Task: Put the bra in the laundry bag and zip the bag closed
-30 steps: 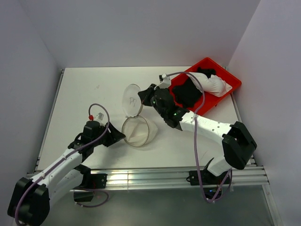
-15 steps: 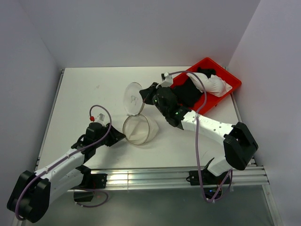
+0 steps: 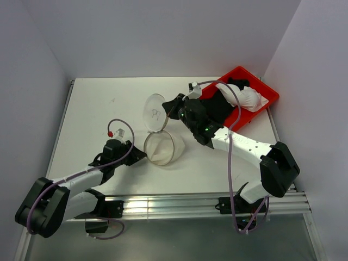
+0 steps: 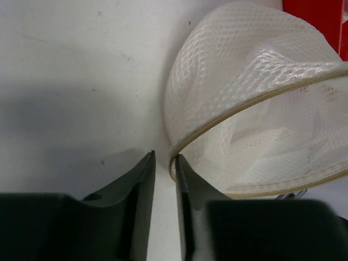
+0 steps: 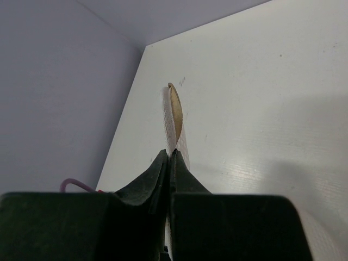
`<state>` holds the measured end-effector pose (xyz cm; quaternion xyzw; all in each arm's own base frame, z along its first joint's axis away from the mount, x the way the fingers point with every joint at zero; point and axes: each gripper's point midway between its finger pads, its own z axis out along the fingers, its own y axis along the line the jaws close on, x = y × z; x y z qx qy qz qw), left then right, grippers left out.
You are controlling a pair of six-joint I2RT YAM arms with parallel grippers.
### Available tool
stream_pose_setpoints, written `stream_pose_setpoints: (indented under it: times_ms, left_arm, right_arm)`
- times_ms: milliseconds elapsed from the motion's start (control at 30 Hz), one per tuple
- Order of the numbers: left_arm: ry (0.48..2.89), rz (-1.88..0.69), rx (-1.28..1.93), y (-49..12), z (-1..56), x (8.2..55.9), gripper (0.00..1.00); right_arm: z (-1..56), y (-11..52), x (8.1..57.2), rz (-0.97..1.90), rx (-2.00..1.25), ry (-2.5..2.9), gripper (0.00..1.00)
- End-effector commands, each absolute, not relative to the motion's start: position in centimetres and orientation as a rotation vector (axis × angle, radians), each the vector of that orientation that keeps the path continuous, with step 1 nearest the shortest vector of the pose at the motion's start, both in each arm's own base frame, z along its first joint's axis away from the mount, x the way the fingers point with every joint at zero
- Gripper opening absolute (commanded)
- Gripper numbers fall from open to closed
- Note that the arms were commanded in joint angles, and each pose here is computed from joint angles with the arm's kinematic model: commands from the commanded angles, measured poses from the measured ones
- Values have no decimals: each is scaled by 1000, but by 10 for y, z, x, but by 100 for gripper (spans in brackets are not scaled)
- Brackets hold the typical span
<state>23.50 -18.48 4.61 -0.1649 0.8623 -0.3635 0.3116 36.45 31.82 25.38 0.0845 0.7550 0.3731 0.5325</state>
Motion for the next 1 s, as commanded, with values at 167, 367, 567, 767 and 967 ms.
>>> stream_pose_setpoints:
  times_ms: [167, 367, 567, 767, 967]
  left_arm:
    - [2089, -1040, -353, -196, 83, 258, 0]
    - [1997, -1098, -346, -199, 123, 261, 0]
    - [1921, -1093, -304, -191, 212, 266, 0]
    - [1874, -1080, -362, -156, 247, 301, 0]
    - [1928, -1005, -439, -134, 245, 375, 0]
  right_arm:
    - [280, 312, 361, 941, 222, 1735, 0]
    - [283, 284, 368, 838, 266, 1710, 0]
    - [295, 228, 390, 621, 342, 1660, 0]
    - [300, 221, 397, 620, 365, 1645, 0]
    - [293, 260, 402, 716, 390, 1674, 0]
